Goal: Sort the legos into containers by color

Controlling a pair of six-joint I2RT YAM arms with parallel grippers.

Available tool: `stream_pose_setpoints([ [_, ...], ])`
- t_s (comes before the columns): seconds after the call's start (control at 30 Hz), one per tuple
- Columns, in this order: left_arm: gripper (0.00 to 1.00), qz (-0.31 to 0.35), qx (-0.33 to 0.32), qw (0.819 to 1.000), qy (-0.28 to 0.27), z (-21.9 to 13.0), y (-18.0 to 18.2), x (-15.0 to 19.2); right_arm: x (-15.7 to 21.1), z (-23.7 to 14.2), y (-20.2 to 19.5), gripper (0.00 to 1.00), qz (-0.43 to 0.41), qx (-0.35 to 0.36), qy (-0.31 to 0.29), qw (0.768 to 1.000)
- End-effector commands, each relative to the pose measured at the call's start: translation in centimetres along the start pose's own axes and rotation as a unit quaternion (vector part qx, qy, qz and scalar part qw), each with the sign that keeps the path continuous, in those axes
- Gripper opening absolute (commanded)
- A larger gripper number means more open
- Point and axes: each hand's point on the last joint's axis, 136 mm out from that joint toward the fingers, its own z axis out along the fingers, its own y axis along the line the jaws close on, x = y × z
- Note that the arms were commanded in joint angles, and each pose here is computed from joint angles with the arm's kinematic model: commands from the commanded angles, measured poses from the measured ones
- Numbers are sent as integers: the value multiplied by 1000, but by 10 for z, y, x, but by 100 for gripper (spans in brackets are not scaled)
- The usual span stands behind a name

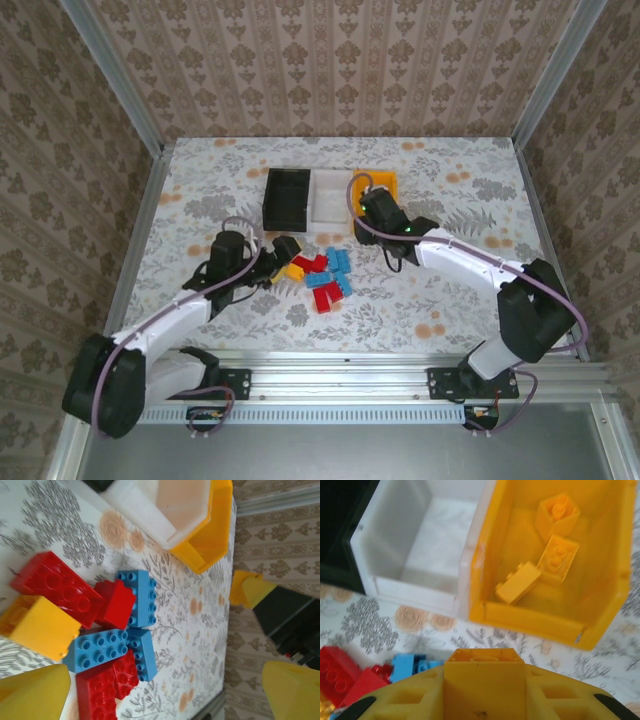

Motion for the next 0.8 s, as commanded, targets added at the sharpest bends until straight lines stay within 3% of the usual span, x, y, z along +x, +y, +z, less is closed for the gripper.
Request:
stream_pose_setpoints([
  [0.0,100,-18,25,999,37,5,-14,5,-22,16,-14,36,-6,10,6,1000],
  [0.17,100,-9,-34,999,2,-8,2,-1,-34,66,-30,38,-8,33,46,998],
  [0.4,100,10,-60,995,-77,-38,8,-18,-40,102,-43,45,-10,57,63,996],
  [0.6,100,17,-58,994,-95,-47,6,-21,-48,94,-43,52,-6,54,50,997],
  [0.77,100,18,-68,993,-94,-46,12,-21,-58,50,-28,52,-22,46,11,999],
])
